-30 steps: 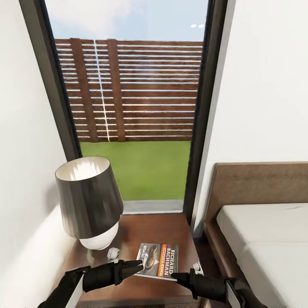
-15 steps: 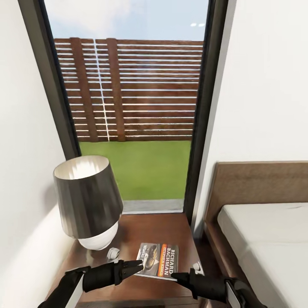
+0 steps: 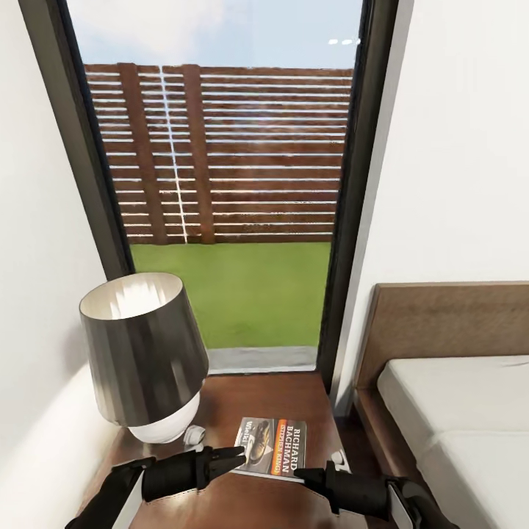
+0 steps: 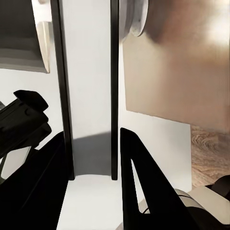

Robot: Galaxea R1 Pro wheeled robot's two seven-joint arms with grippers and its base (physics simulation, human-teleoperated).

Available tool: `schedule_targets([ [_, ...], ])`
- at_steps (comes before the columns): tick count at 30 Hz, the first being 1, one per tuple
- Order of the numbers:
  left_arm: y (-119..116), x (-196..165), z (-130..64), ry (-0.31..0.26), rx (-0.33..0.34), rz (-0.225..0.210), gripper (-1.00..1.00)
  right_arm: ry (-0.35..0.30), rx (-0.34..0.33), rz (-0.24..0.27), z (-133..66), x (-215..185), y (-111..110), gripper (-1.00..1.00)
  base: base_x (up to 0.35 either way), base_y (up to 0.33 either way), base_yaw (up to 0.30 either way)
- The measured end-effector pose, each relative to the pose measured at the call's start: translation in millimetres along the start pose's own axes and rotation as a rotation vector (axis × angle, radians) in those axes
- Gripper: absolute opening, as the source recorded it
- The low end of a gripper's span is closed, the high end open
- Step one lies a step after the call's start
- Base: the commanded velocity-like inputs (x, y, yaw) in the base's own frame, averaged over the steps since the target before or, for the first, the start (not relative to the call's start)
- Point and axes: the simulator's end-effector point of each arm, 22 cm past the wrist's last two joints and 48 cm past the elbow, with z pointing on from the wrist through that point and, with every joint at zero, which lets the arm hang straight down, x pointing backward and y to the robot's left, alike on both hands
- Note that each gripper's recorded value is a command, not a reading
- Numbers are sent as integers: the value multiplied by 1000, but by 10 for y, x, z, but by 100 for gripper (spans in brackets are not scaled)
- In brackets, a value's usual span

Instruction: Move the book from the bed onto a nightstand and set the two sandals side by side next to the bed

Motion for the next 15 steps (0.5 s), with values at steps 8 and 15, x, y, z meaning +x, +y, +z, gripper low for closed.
schedule_targets([
  [8, 1, 4, 2, 1, 1, 0, 100, 0, 0, 0, 1, -1, -2, -100, 33, 0, 0],
  [15, 105, 117, -10, 1, 1, 0, 100, 1, 1, -1, 27, 35, -152, -100, 1, 0, 0],
])
